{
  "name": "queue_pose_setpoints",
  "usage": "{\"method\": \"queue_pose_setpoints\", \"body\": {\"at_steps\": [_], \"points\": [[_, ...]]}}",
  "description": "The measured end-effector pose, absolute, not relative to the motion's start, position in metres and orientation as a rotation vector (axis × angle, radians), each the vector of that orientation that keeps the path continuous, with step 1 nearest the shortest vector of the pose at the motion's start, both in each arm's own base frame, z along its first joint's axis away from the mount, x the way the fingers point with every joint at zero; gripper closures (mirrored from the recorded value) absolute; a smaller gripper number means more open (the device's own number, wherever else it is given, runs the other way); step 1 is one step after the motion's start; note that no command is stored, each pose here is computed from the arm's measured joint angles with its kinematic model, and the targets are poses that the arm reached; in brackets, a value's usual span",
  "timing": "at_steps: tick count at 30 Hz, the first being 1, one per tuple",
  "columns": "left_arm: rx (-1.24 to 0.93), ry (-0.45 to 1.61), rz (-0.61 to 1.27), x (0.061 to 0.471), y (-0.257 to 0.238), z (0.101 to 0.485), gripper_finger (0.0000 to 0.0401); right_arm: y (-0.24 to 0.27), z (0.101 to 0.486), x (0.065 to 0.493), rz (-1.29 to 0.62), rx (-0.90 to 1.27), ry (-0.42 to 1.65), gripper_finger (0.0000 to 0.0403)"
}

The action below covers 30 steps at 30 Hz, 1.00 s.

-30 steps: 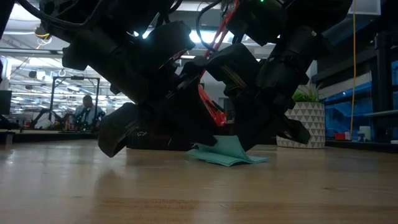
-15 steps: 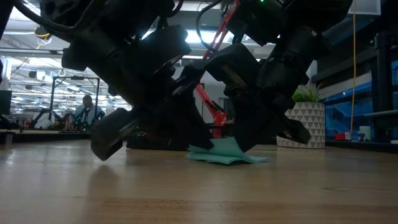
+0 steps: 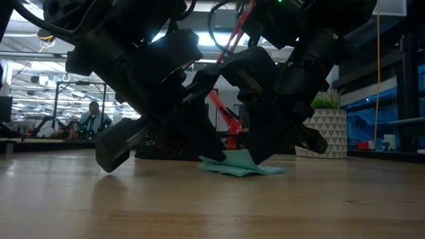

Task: Pick and place office supplies into organizer
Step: Put the blue sticky note into the black desk organizer

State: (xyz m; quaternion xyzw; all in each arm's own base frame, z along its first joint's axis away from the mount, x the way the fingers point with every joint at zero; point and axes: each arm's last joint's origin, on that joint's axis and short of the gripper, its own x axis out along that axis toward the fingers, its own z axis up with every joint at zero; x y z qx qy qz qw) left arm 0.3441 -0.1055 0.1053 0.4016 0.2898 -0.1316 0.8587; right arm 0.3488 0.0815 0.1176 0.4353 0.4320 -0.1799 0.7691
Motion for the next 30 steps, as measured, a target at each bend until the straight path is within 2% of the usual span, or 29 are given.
{"method": "queue_pose_setpoints", "body": {"at_steps": [6,17,24,30], "points": [[0.847,0.612,-0.266,0.344,-0.105,0.105,0.0398,0.082,0.118,0.350,-0.358,0.901,0.935,0.0360],[0.848,0.611,-0.260,0.344,-0.105,0.106,0.0398,0.081,0.135,0.347,-0.317,0.865,0.903,0.0261],[0.849,0.614,-0.238,0.344,-0.105,0.106,0.0398,0.078,0.172,0.336,-0.313,0.760,0.822,0.0251],[0.831,0.629,-0.186,0.344,-0.103,0.106,0.0398,0.087,0.193,0.314,-0.338,0.645,0.850,0.0251]]}}
